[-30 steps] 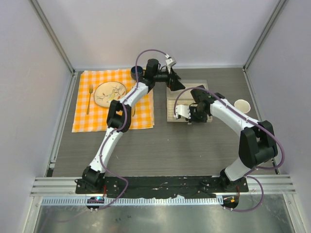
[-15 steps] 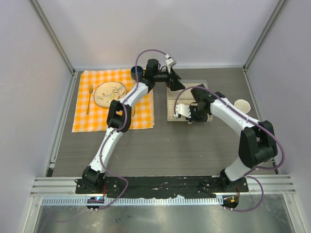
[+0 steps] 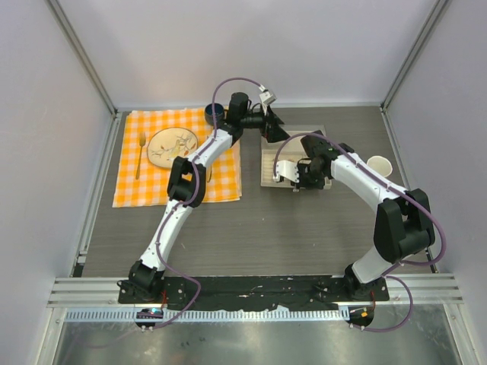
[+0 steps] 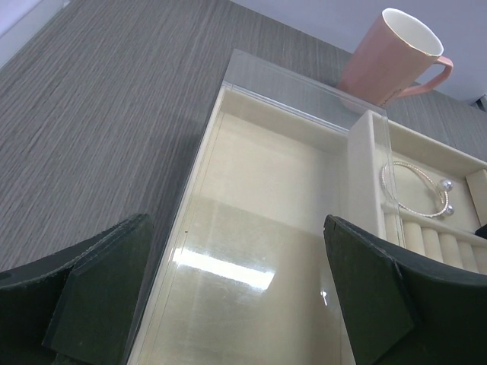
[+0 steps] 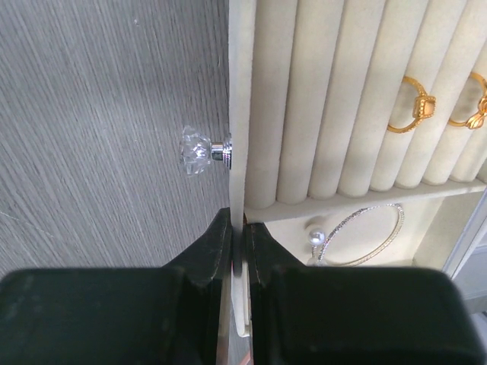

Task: Organize the mixed jewelry

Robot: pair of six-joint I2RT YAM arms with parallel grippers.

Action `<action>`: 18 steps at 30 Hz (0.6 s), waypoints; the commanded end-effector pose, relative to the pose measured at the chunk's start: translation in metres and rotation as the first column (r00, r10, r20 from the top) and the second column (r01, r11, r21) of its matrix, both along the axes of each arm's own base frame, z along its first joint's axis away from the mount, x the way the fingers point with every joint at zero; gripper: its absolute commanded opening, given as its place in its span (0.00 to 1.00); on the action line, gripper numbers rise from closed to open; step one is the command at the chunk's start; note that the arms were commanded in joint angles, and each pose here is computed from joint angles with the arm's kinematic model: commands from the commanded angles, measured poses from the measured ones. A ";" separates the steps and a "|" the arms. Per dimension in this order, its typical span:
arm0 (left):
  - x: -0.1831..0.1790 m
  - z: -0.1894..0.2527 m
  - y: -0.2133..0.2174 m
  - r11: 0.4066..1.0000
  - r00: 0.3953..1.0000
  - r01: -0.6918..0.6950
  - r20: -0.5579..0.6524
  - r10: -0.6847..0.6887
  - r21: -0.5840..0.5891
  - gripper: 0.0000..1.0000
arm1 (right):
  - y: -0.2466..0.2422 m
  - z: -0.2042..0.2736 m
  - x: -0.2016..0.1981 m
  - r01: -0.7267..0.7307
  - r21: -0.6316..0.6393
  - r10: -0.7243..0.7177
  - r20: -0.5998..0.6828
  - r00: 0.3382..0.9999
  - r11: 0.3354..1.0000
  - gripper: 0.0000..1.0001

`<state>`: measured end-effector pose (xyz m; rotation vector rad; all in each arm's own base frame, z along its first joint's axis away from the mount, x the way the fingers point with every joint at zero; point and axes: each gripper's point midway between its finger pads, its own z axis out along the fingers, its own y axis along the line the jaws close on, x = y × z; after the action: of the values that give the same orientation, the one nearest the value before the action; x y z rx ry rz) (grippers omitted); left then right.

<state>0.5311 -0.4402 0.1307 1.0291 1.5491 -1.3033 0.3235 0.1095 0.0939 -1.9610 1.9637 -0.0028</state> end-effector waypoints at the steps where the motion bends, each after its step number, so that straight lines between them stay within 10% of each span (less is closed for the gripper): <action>1: -0.014 -0.002 -0.012 0.999 0.999 0.051 -0.011 -0.051 -0.015 1.00 | 0.014 0.023 0.027 -0.014 0.077 0.004 0.133 0.991 0.997 0.01; 18: -0.017 -0.005 -0.013 0.998 0.998 0.060 -0.020 -0.060 -0.012 1.00 | 0.004 0.026 0.033 -0.017 0.008 0.016 0.142 0.990 1.000 0.01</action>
<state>0.5285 -0.4435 0.1312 1.0266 1.5508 -1.3151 0.3280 0.1091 0.0951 -1.9534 1.9543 -0.0234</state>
